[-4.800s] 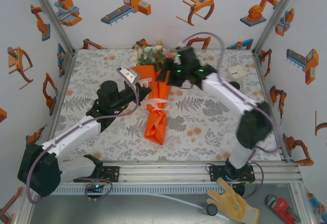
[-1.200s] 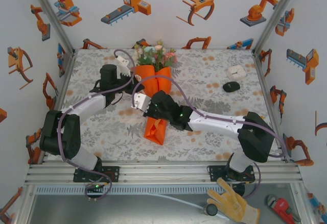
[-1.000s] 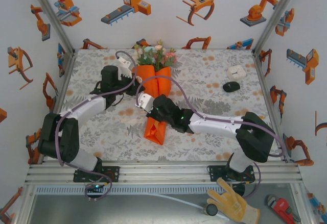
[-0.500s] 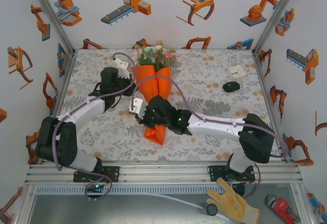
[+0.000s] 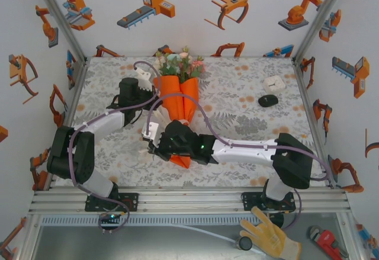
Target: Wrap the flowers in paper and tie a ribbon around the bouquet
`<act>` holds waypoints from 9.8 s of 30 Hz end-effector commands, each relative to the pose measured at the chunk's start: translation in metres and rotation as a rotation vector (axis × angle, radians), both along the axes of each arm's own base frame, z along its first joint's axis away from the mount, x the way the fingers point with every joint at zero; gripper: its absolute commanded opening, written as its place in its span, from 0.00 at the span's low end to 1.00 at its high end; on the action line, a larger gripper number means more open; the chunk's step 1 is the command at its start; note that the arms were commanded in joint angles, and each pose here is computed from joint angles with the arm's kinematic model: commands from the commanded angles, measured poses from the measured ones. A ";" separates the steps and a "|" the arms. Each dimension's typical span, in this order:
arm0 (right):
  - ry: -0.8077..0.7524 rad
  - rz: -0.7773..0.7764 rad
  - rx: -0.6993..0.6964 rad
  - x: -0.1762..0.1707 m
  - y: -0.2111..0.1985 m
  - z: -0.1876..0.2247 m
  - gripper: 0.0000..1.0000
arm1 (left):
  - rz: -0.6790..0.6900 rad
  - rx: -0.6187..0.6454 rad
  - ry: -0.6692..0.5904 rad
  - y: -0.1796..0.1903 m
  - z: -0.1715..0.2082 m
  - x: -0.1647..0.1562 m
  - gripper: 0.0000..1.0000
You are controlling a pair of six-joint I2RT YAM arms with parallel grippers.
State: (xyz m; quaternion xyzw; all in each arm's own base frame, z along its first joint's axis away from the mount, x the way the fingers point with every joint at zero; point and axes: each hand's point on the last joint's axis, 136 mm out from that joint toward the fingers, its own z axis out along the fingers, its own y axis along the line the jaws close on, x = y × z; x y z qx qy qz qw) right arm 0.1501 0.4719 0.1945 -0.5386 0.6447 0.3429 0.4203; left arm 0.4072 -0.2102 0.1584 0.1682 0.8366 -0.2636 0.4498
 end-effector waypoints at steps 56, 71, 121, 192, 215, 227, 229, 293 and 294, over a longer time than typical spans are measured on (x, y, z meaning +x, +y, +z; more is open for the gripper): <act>-0.268 0.202 -0.565 0.063 -0.005 -0.076 0.37 | 0.199 0.023 0.173 0.035 -0.014 0.003 0.00; -0.342 0.487 -0.419 0.070 0.007 -0.118 0.33 | 0.164 0.015 0.141 0.030 -0.010 0.007 0.00; -0.241 0.569 -0.321 0.088 0.043 -0.134 0.21 | 0.145 0.009 0.113 0.029 -0.005 0.009 0.00; -0.303 -0.041 -0.460 0.148 -0.125 -0.087 0.02 | 0.101 0.030 0.084 0.028 0.010 -0.005 0.00; -0.300 -0.183 -0.500 0.158 -0.146 -0.095 0.14 | 0.102 0.031 0.095 0.026 0.005 -0.004 0.00; -0.258 -0.142 -0.348 0.140 -0.132 -0.060 0.56 | 0.103 0.037 0.094 0.027 0.006 -0.004 0.00; -0.259 -0.143 -0.341 0.138 -0.133 -0.056 0.56 | 0.105 0.035 0.090 0.027 0.007 -0.003 0.00; 0.110 -0.410 -0.252 0.165 -0.145 -0.047 0.00 | 0.103 0.030 0.095 0.026 0.007 -0.003 0.00; 0.039 -0.397 -0.278 0.166 -0.144 -0.050 0.00 | 0.103 0.027 0.094 0.025 0.008 -0.003 0.00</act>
